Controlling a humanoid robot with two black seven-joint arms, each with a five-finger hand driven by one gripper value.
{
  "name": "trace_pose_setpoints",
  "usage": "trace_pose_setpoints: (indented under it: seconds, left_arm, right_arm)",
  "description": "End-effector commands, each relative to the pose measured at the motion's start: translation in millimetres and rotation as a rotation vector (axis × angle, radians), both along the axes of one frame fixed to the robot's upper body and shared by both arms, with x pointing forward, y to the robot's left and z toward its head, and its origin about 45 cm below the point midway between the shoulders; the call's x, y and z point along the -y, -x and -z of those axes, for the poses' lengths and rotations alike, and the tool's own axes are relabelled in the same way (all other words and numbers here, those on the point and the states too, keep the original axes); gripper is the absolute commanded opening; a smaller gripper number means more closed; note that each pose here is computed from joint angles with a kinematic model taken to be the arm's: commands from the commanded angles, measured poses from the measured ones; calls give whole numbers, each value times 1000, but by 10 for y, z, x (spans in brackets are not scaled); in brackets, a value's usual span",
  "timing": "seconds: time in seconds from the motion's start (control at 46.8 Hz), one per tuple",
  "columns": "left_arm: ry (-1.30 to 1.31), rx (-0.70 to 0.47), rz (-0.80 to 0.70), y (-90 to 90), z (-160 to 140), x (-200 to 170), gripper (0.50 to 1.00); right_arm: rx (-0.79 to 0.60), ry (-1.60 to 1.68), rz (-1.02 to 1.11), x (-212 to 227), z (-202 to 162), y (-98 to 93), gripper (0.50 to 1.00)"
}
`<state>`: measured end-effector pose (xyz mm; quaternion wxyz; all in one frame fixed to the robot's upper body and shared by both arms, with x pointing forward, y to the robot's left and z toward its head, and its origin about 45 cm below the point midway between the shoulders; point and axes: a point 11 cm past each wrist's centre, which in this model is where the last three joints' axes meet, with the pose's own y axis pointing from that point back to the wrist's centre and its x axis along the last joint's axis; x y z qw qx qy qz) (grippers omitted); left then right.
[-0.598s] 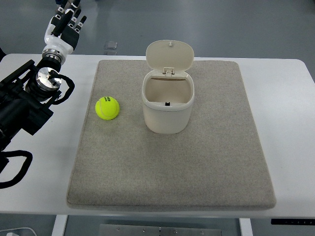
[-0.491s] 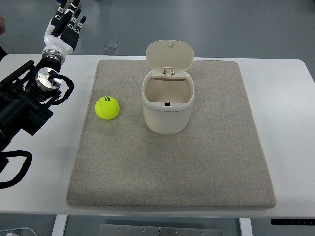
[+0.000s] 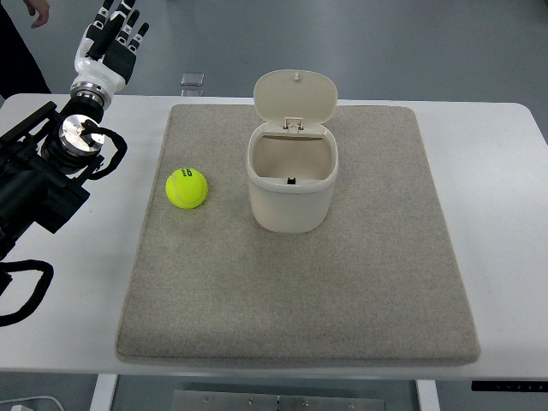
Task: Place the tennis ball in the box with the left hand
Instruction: 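Raise the left hand and open its fingers above the mat edge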
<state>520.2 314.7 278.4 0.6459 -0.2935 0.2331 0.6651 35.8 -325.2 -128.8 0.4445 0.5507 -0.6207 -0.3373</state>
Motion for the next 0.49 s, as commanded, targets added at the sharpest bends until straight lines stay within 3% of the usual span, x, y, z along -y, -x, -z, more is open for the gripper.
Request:
trace_pose_setpoints:
  seconds: [0.0, 0.299, 0.47]
  left_arm:
    - [-8, 4, 9, -9, -61, -5, 988]
    - [-258, 54, 135, -15, -458, 0, 981]
    - [-326, 100, 240, 16, -503, 112, 981]
  right_arm:
    - [0, 0, 0, 0, 0, 0, 938]
    - [1, 0, 0, 0, -1, -1, 938]
    - [0, 0, 0, 0, 0, 0, 938]
